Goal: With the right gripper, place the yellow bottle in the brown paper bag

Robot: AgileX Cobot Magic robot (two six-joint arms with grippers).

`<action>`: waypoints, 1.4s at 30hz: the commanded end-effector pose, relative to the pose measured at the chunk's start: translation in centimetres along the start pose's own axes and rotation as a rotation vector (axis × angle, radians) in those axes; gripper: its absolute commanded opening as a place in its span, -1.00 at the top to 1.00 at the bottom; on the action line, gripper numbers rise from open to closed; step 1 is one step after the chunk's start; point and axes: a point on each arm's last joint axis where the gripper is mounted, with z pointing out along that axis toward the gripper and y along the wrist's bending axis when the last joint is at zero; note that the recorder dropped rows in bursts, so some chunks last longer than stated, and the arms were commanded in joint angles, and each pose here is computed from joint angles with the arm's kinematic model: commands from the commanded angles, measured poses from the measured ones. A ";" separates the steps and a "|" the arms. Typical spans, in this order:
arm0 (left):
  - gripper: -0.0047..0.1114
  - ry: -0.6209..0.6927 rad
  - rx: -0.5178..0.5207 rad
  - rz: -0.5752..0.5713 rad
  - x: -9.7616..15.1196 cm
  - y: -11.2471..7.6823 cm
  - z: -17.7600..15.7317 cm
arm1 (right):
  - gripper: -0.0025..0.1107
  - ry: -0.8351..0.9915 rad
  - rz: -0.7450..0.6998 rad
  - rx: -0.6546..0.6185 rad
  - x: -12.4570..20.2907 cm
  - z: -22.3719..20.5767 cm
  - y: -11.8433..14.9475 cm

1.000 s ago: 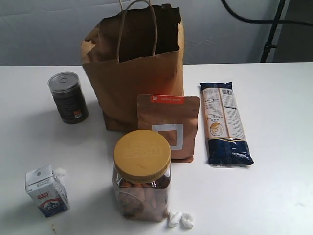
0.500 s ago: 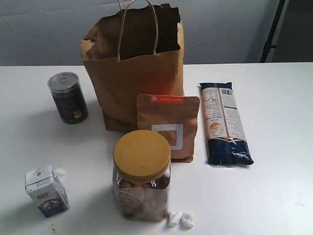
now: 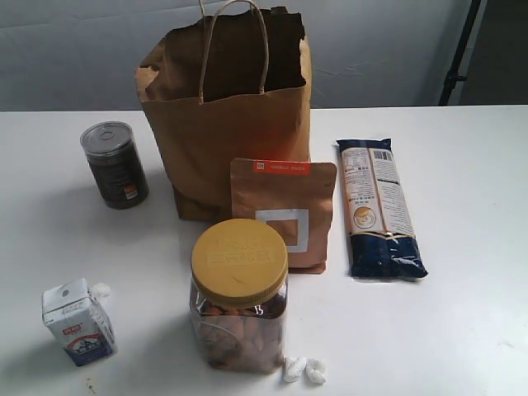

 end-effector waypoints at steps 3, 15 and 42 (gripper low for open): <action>0.92 -0.004 0.004 -0.010 0.1 -0.1 0.0 | 0.96 -0.112 -0.020 0.033 3.3 -3.7 -0.3; 0.92 -0.004 0.004 -0.010 0.1 -0.1 0.0 | 0.96 -0.112 -0.026 0.026 7.3 -6.6 -0.2; 0.92 -0.004 0.004 -0.009 0.1 -0.1 0.0 | 0.96 -0.088 -0.008 0.029 7.5 -6.5 -0.3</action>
